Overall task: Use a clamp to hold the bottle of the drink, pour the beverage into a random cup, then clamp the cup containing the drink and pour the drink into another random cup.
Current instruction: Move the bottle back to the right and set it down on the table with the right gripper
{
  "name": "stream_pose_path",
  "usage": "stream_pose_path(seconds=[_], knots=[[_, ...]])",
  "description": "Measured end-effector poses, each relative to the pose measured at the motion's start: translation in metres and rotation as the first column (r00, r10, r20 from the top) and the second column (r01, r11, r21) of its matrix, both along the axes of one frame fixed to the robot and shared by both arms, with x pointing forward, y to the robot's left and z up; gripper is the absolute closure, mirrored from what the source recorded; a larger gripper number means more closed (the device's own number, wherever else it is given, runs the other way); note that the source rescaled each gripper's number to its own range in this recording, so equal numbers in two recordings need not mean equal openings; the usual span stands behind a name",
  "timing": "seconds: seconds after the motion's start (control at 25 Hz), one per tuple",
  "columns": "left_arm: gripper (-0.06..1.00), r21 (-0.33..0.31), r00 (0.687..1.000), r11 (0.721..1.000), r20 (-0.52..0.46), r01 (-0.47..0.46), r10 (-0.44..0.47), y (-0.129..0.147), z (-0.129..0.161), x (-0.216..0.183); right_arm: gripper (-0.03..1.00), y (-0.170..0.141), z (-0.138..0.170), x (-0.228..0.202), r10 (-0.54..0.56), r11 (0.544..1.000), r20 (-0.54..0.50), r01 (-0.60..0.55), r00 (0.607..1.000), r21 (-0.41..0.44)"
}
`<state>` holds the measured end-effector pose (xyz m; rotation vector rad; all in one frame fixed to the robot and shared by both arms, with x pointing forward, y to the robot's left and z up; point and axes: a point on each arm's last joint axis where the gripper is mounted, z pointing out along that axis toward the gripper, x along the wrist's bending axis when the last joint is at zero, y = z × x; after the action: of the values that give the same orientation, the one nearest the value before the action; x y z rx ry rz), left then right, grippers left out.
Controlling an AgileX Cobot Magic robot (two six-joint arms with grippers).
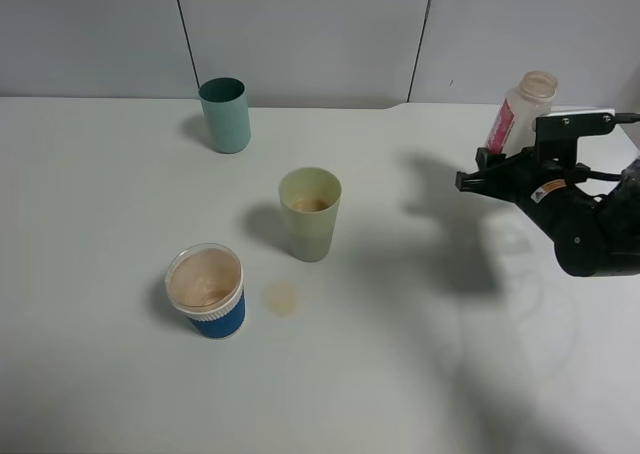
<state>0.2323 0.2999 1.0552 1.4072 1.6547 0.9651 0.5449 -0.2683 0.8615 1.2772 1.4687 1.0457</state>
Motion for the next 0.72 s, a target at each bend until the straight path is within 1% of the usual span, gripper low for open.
stream_pose_path(seconds=[0.24,0.48,0.72], knots=[[-0.01,0.0,1.0,1.0,0.0,0.0,0.0,0.0,0.0,0.0,0.97,-0.001,-0.011,0.003,-0.011,1.0,-0.027,0.01,1.0,-0.002],[-0.01,0.0,1.0,1.0,0.0,0.0,0.0,0.0,0.0,0.0,0.97,0.002,-0.015,0.019,-0.005,1.0,0.002,0.006,1.0,-0.011],[-0.01,0.0,1.0,1.0,0.0,0.0,0.0,0.0,0.0,0.0,0.97,0.002,-0.028,0.026,-0.002,1.0,-0.016,0.001,1.0,-0.029]])
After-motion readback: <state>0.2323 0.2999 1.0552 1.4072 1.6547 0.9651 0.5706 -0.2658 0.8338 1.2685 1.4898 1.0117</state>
